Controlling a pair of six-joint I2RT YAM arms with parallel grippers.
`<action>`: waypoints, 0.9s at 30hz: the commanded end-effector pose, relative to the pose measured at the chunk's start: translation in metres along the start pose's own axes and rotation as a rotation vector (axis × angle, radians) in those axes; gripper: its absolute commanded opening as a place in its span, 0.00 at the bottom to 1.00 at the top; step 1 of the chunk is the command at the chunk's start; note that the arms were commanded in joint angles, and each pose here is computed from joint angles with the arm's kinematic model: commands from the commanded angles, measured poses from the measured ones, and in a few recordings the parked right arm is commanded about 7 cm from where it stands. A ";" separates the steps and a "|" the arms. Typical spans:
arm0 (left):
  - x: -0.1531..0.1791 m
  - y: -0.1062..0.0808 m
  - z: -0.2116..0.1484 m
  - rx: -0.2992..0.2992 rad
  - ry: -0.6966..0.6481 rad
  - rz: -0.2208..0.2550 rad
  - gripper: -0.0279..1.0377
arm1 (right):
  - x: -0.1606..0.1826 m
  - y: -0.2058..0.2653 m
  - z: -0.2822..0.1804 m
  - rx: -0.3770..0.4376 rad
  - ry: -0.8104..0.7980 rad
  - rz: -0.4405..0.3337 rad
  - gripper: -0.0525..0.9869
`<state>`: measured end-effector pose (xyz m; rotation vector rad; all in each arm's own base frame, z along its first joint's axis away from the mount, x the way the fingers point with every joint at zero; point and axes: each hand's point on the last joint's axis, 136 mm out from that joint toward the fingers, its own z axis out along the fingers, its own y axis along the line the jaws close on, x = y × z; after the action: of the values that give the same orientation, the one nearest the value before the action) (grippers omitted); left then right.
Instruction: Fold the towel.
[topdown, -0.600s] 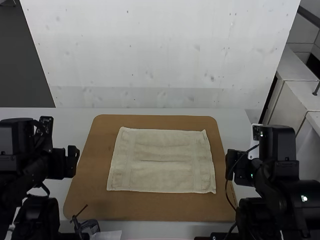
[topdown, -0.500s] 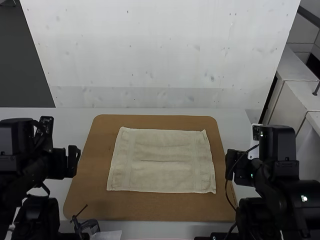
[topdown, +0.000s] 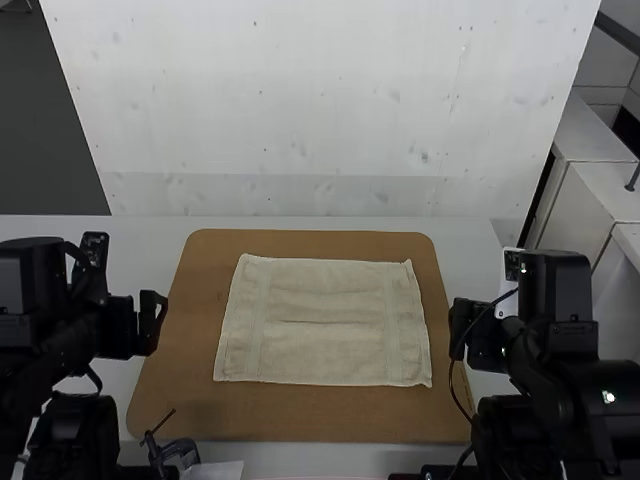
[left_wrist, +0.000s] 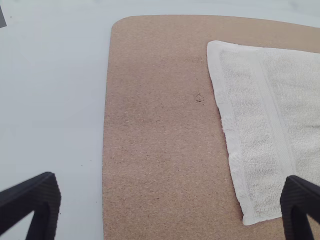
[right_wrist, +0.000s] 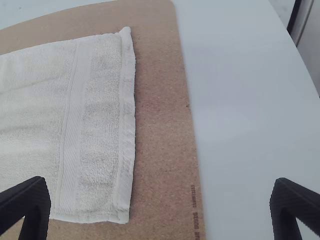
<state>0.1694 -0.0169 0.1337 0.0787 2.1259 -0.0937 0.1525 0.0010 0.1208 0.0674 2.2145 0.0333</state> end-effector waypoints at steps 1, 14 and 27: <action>-0.018 0.006 -0.011 -0.037 -0.067 -0.012 0.95 | -0.012 0.001 -0.008 -0.008 -0.058 0.022 0.97; -0.016 0.008 -0.010 -0.054 -0.053 0.035 0.96 | -0.013 0.000 -0.009 -0.005 -0.058 0.027 0.97; -0.068 -0.010 0.023 0.065 0.091 0.010 0.90 | -0.051 0.014 0.028 -0.014 0.152 0.015 0.97</action>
<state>0.2036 -0.0248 0.1831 0.1275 2.1338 -0.1235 0.1913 0.0083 0.1434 0.0679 2.3232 0.0499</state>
